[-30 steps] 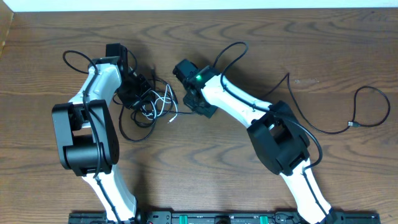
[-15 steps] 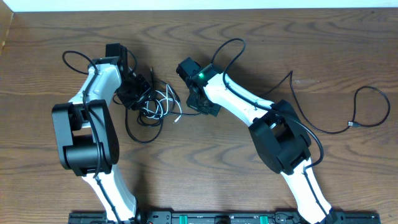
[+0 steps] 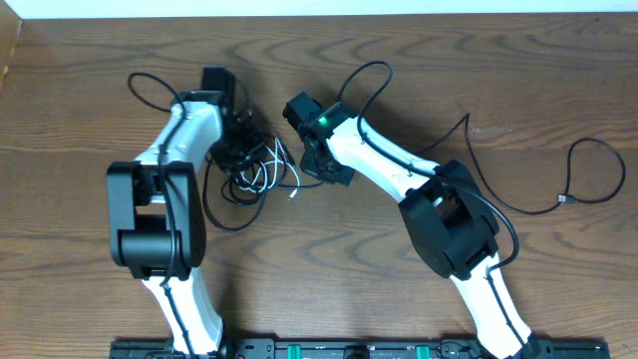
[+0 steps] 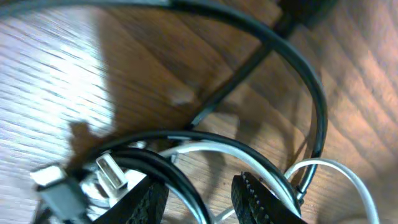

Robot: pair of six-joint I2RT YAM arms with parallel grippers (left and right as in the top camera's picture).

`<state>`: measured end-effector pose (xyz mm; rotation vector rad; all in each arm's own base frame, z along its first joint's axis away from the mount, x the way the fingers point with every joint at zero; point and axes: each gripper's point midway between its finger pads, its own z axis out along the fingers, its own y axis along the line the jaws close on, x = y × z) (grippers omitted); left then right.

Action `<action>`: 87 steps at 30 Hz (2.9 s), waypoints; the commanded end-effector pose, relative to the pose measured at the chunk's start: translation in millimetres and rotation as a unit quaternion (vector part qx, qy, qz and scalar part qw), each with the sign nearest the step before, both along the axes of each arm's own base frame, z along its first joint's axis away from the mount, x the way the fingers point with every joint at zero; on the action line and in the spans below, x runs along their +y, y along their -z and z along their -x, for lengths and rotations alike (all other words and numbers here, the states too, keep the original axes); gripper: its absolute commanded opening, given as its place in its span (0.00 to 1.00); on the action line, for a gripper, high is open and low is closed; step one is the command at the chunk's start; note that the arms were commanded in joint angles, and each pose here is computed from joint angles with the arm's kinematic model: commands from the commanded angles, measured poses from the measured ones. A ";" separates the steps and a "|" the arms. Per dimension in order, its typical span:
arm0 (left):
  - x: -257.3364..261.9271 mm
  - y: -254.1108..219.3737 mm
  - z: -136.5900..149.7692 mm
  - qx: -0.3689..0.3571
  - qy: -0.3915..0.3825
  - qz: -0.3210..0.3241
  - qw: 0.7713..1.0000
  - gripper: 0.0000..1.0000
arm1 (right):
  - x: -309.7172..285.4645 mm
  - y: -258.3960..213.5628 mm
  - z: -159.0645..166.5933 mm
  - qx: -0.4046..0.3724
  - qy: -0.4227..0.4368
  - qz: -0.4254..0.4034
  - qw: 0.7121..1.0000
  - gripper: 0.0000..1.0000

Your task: Untangle cables

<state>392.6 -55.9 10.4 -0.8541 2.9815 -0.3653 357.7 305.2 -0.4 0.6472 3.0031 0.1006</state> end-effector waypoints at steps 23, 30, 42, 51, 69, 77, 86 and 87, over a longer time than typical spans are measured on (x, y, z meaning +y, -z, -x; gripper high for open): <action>-19.7 -57.2 3.3 0.016 -0.066 0.314 0.947 0.08 | -19.4 -4.0 -7.4 0.110 -0.131 -0.213 0.962 0.06; -4.5 -68.1 -10.6 -0.027 -0.070 0.348 0.934 0.07 | -24.9 -30.3 -11.8 0.087 -0.236 -0.339 0.906 0.07; -3.6 -64.4 -4.0 -0.039 -0.030 0.334 0.941 0.08 | -0.5 -53.7 -10.0 0.097 -0.208 -0.423 0.877 0.41; -3.6 -64.4 -4.0 -0.039 -0.030 0.334 0.941 0.08 | 37.7 -49.9 -5.9 0.157 -0.074 -0.399 0.900 0.41; -2.4 -63.2 -4.0 -0.039 -0.030 0.329 0.943 0.08 | 46.9 2.3 -18.0 0.063 0.157 -0.179 0.969 0.01; 17.0 -42.5 -2.6 -0.020 -0.056 0.253 0.966 0.07 | 16.7 -44.0 -35.8 0.003 -0.011 -0.186 0.982 0.01; 35.0 -28.3 0.4 -0.011 -0.061 0.189 0.980 0.08 | 10.8 -154.9 -47.7 -0.152 -0.178 -0.200 0.951 0.01; 35.6 -28.3 0.4 -0.011 -0.062 0.189 0.980 0.08 | 10.5 -163.4 -47.2 -0.162 -0.188 -0.201 0.948 0.01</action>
